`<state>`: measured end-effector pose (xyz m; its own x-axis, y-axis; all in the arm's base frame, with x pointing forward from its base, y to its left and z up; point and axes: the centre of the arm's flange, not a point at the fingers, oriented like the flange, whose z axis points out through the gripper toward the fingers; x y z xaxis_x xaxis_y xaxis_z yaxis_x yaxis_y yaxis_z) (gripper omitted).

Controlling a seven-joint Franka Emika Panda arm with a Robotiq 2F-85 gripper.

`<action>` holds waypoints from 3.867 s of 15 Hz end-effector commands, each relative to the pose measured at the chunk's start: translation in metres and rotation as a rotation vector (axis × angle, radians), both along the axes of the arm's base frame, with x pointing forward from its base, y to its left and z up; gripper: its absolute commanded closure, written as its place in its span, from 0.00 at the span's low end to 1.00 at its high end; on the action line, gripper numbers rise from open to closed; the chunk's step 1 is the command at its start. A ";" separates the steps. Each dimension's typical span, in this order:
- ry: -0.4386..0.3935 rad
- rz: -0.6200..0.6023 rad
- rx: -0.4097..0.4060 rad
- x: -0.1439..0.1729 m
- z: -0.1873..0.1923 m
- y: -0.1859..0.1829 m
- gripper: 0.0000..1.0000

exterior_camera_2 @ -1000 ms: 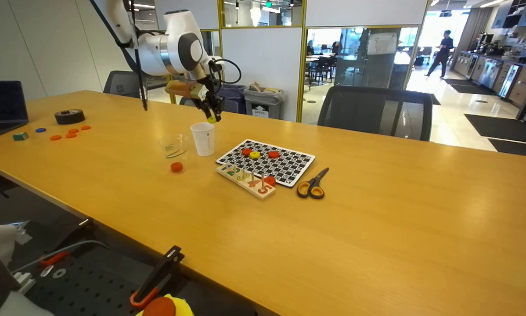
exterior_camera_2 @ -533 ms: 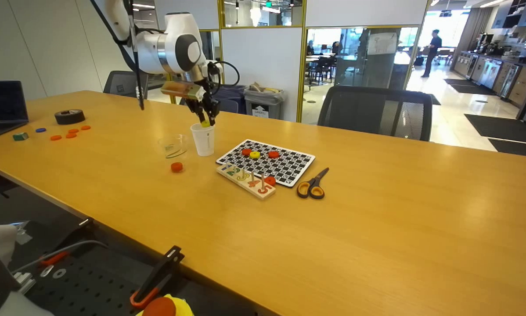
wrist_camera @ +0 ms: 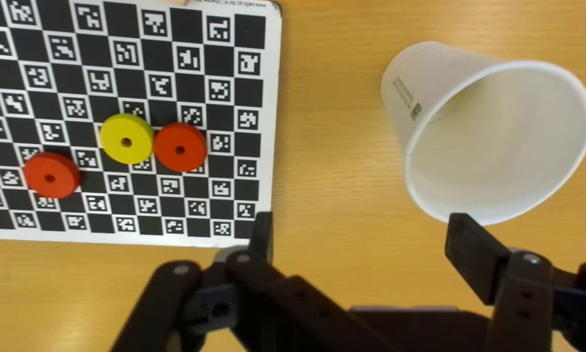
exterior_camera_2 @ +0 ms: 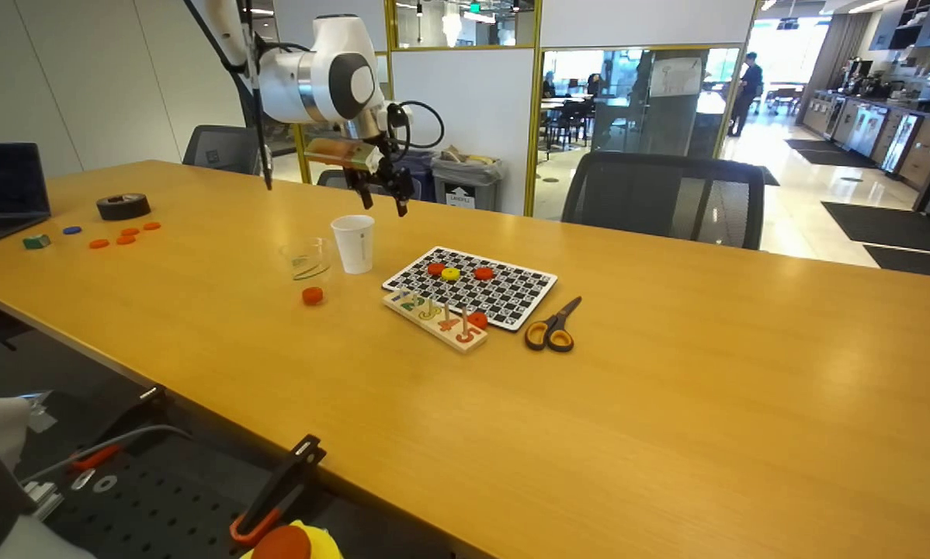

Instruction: Put the orange circles in the transparent cup and the yellow circle in the white cup.

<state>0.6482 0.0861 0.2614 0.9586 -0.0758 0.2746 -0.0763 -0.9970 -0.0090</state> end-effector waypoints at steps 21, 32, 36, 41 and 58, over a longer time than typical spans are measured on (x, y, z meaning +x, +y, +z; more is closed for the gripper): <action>0.189 -1.013 0.267 0.060 -0.077 -0.062 0.00; 0.089 -1.145 0.240 0.058 -0.090 -0.087 0.00; 0.090 -1.164 0.236 0.049 -0.091 -0.095 0.00; 0.127 -1.174 0.259 0.044 -0.099 -0.103 0.00; 0.147 -1.237 0.279 0.041 -0.106 -0.117 0.26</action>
<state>0.6923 -0.0339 0.1503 0.2413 -0.9704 0.0070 -0.9650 -0.2407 -0.1040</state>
